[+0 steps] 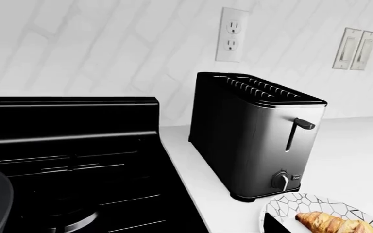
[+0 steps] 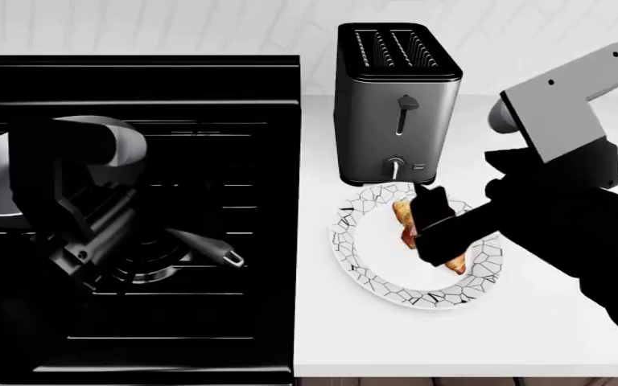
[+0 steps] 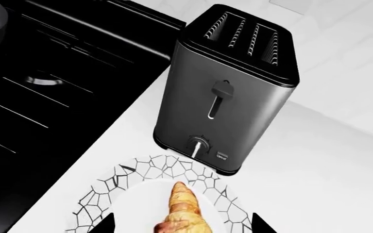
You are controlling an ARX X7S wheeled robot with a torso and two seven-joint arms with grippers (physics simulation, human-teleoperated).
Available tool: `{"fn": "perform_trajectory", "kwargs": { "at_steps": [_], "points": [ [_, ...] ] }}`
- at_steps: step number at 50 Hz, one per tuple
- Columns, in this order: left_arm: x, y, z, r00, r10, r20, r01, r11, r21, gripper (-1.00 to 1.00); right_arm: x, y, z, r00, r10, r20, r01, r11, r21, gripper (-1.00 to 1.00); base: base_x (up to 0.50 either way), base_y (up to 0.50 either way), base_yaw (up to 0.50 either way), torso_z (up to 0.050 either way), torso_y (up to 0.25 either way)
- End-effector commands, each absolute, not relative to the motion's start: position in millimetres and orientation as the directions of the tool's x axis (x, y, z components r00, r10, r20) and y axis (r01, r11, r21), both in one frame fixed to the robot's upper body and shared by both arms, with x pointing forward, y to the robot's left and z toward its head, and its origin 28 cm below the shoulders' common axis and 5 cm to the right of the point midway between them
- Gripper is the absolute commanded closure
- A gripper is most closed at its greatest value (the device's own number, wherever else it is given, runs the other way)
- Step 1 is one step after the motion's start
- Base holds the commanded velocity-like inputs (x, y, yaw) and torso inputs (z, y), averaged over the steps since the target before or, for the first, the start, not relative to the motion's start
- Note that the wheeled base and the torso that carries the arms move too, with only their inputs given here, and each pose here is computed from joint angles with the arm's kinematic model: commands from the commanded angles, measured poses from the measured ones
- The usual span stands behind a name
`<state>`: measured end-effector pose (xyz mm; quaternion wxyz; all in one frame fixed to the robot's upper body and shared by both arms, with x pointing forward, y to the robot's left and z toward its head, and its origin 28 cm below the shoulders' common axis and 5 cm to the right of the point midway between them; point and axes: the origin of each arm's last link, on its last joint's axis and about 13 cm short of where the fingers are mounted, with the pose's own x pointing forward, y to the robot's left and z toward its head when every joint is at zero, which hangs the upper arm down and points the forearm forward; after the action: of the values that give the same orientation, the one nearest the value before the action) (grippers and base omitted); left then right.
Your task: Pick the croissant and place it on the pan. Then turn on the stove to warm the croissant.
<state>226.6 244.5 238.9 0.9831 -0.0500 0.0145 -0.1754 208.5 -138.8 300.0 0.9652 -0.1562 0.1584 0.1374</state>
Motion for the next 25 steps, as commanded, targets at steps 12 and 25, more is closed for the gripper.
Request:
{"fn": "perform_trajectory", "kwargs": {
  "at_steps": [12, 25],
  "points": [
    [230, 245, 238, 0.941, -0.338, -0.001, 0.336, 0.936, -0.106, -1.00, 228, -148, 291, 0.844, 0.218, -0.489, -0.383, 0.884, -0.267, -1.00, 0.00, 0.00, 0.00, 0.000, 0.000],
    [234, 246, 236, 0.942, -0.336, -0.005, 0.334, 0.936, -0.112, -1.00, 240, -147, 287, 0.824, 0.213, -0.525, -0.397, 0.878, -0.267, -1.00, 0.00, 0.00, 0.00, 0.000, 0.000]
  ]
}}
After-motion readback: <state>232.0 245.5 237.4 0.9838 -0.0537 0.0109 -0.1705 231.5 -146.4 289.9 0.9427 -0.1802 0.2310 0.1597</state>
